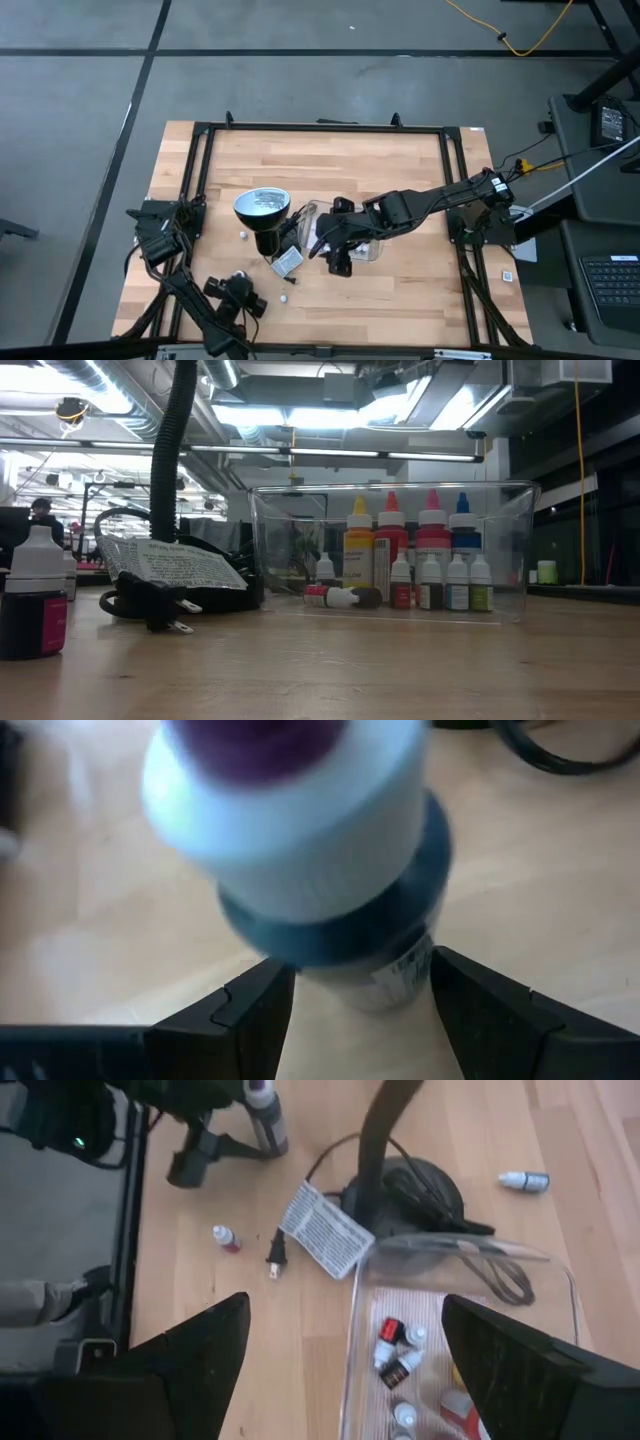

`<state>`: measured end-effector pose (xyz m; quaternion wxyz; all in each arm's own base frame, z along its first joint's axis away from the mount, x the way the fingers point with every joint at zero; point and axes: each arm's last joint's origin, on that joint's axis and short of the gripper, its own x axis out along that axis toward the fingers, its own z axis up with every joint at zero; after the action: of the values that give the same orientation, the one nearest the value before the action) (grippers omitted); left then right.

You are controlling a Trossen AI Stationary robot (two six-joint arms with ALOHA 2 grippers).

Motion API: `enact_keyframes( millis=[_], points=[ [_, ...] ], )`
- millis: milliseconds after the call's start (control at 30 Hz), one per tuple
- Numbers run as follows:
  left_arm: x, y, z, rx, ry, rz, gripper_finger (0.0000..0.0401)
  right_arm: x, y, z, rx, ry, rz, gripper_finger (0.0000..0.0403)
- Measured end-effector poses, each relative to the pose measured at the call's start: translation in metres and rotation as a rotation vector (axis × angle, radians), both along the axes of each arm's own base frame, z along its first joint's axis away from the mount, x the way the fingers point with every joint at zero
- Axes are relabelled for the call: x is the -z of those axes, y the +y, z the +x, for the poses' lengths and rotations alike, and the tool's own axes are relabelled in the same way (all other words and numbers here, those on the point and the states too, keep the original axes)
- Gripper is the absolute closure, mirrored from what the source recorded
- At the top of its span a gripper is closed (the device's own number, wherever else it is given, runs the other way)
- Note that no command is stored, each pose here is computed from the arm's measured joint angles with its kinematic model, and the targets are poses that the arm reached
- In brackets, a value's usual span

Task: Pick & Place food coloring
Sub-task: Put the big purple food coloring bottle into the transparent bin

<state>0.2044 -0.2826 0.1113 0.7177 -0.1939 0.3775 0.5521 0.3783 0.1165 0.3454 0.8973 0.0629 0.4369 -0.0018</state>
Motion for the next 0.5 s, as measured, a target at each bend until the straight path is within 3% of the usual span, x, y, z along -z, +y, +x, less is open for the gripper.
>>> enact_keyframes(
  millis=[300,500],
  points=[
    [-0.0001,-0.0003,0.0004,-0.224,-0.177,-0.041,0.0175,-0.0052,0.0036,0.0056,-0.031,-0.075,0.043,0.0073],
    [-0.0005,0.0008,0.0025,-0.204,-0.223,-0.024,0.0175,-0.0104,0.0059,0.0104,-0.078,-0.148,0.052,0.0073]
  ],
)
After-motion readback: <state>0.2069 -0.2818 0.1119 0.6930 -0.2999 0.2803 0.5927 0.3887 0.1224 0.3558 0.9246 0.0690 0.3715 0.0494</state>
